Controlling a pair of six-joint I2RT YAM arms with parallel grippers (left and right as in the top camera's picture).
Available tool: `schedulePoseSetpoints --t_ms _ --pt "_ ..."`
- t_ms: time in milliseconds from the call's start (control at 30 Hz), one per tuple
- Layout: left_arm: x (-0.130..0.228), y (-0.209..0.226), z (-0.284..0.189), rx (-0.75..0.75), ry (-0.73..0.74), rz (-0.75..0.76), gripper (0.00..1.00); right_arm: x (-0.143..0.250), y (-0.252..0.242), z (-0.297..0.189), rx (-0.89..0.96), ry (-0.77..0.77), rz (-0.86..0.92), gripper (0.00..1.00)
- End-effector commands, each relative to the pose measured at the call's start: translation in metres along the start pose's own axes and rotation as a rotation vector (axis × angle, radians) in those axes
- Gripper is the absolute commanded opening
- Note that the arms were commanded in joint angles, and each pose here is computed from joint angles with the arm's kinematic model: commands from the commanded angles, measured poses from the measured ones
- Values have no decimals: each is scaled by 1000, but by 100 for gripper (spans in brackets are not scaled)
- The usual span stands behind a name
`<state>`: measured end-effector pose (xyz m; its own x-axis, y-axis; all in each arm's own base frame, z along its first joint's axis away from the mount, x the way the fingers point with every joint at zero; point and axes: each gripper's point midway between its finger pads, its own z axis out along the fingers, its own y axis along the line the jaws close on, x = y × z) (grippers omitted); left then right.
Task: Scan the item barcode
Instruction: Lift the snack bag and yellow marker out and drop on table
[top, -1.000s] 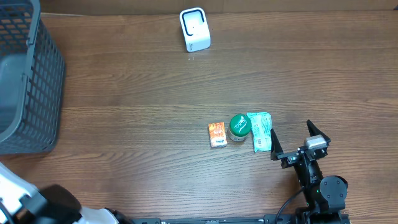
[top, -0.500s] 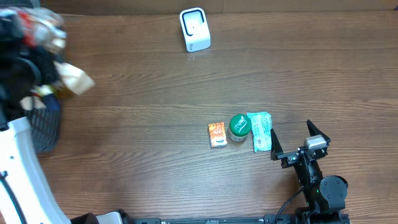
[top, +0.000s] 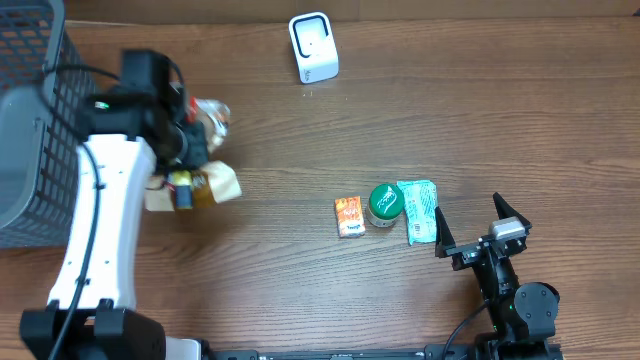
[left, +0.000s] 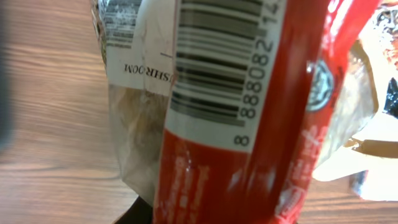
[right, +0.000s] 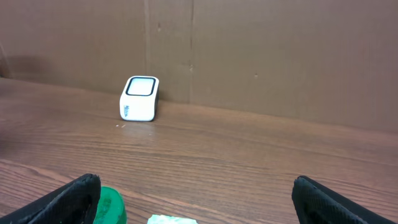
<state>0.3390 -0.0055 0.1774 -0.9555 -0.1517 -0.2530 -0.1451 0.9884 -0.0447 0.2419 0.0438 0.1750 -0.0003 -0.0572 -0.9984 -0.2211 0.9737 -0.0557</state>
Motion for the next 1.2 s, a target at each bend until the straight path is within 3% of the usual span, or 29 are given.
schedulePoseSetpoints --t_ms 0,400,733,800,1000,1167 --pt "21 -11 36 -7 41 -15 4 3 0 0 -1 0 -1 100" --pt "37 -44 114 -38 -75 36 4 3 0 0 -1 0 -1 100" --pt "57 -40 157 -121 34 74 5 3 0 0 -1 0 -1 100" --pt "57 -34 159 -143 38 70 19 3 0 0 -1 0 -1 100" --pt "50 -34 155 -141 31 87 41 3 0 0 -1 0 -1 100" --pt "37 -38 137 -143 36 99 69 3 0 0 -1 0 -1 100"
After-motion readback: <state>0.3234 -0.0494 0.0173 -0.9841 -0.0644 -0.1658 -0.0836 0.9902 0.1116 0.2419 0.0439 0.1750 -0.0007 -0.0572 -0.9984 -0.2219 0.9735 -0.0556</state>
